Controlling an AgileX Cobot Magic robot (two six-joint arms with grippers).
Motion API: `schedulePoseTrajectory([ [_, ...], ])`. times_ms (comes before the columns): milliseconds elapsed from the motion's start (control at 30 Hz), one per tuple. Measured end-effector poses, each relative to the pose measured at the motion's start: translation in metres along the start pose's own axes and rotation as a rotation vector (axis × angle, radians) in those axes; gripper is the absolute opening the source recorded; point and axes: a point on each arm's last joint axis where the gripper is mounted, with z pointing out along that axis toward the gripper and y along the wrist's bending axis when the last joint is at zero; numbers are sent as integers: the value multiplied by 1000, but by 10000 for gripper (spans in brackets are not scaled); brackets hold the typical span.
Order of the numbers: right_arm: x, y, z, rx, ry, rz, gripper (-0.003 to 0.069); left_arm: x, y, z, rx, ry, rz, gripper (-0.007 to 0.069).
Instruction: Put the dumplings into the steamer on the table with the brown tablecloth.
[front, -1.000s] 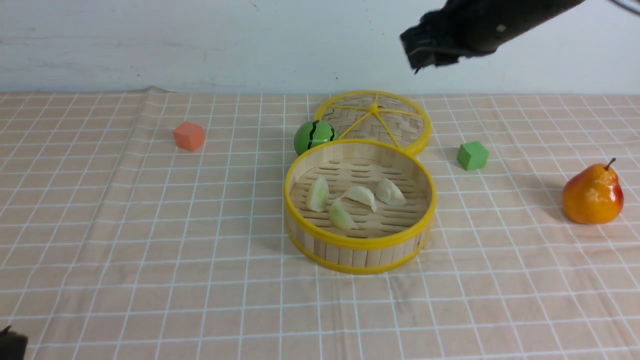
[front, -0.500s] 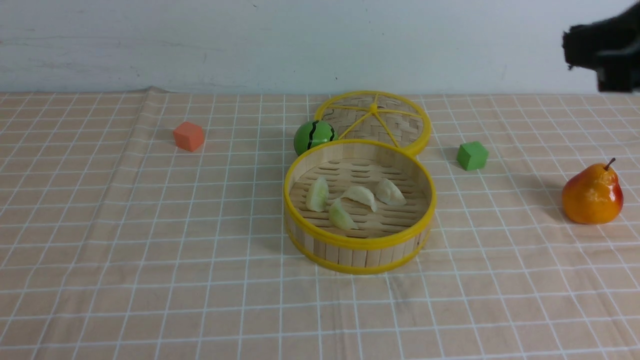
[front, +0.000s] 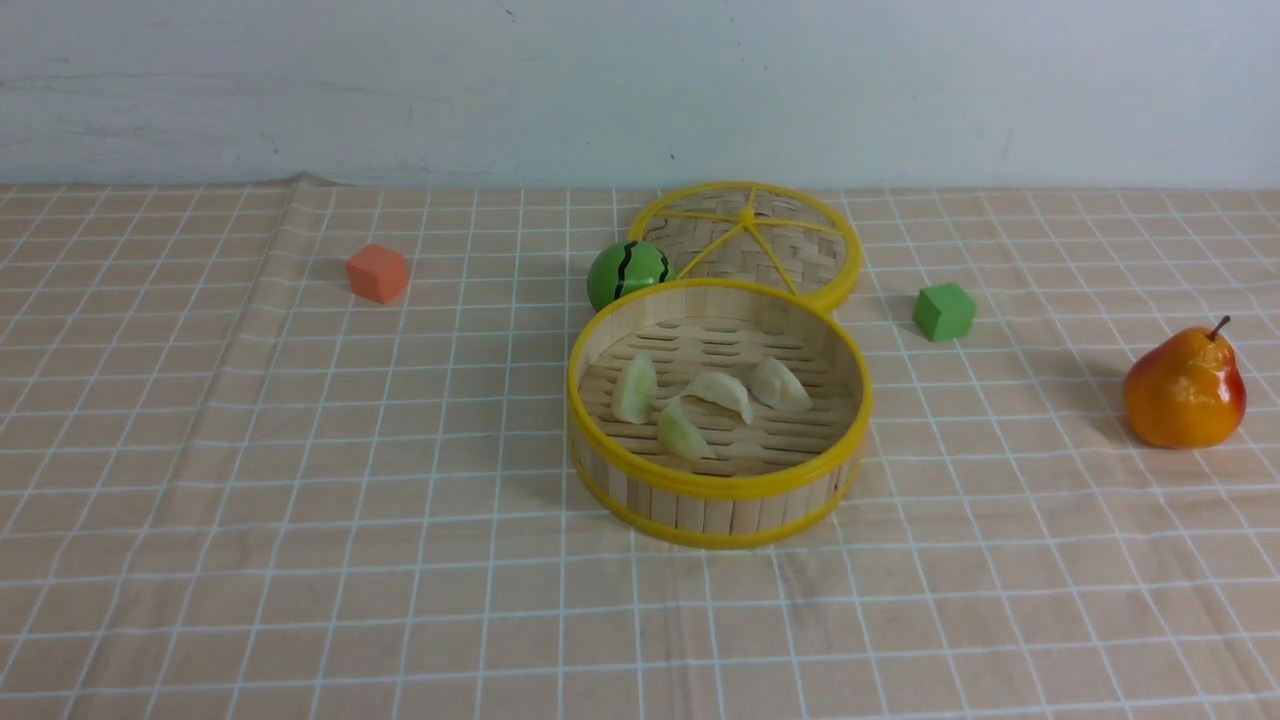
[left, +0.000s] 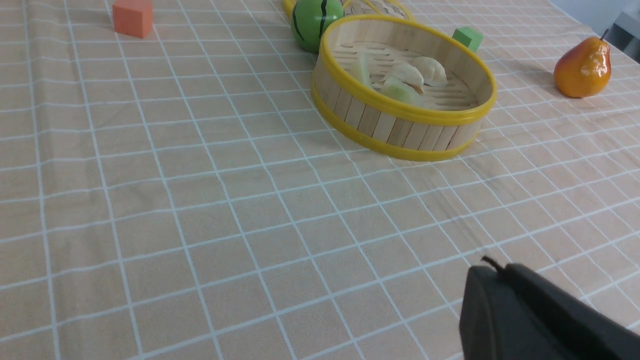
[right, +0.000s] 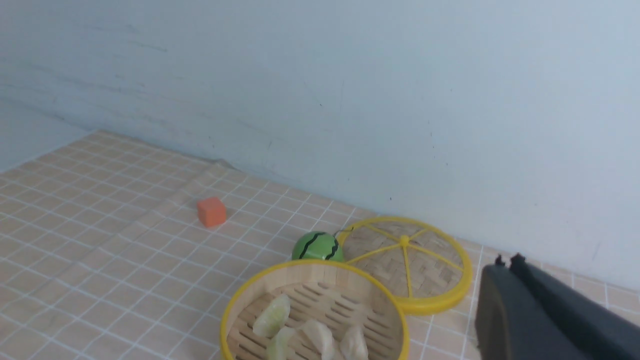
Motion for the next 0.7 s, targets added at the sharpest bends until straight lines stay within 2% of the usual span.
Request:
schedulePoseTrajectory([
  [700,0,-1,-1,14,-6,-30,0,0,0,0,0,0,-1,20],
])
